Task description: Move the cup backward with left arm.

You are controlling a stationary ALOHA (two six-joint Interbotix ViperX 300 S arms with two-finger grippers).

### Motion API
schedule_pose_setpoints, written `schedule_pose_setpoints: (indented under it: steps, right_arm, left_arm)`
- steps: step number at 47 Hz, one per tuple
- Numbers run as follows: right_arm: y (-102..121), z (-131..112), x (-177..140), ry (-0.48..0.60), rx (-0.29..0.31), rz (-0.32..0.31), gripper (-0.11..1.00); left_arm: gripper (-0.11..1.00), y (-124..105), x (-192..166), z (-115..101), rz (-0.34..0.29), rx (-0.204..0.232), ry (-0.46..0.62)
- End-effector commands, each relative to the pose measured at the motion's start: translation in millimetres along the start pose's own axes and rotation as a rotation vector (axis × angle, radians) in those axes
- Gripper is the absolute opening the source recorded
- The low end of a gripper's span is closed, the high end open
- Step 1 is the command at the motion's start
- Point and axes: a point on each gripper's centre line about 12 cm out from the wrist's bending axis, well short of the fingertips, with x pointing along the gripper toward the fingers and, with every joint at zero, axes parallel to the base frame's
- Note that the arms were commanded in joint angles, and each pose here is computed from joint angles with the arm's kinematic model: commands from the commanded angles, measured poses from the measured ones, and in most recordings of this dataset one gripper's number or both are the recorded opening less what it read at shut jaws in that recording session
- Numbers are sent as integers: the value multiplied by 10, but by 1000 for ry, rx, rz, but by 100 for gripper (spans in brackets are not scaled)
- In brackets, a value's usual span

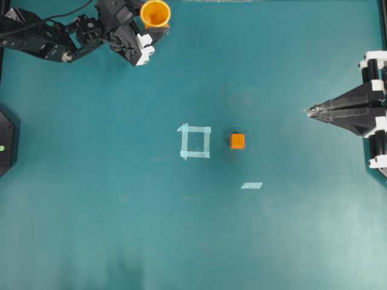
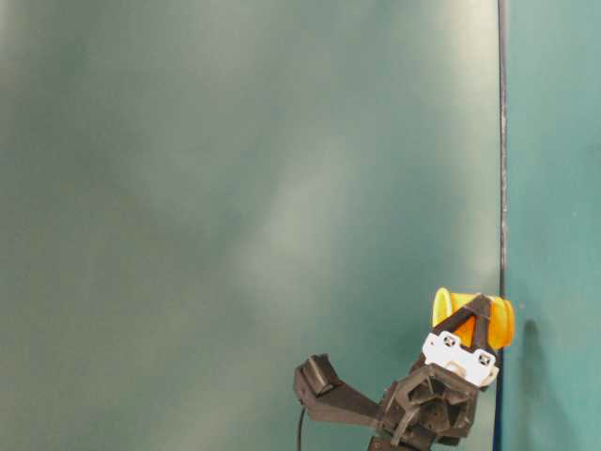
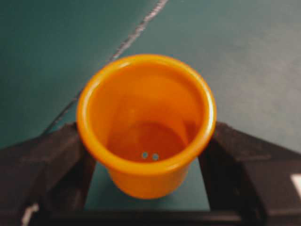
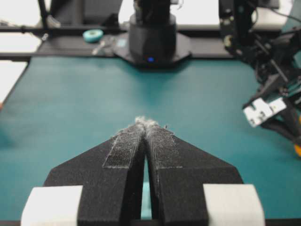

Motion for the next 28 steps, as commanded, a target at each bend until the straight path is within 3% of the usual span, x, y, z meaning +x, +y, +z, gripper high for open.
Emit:
schedule_pose_setpoints:
  steps: [1, 28]
  right_arm:
    - [5, 141, 27, -35, 2, 2, 0]
    - [2, 141, 27, -35, 2, 0, 0]
  left_arm:
    - [63, 59, 25, 122, 13, 1, -37]
    - [63, 119, 22, 105, 28, -3, -33]
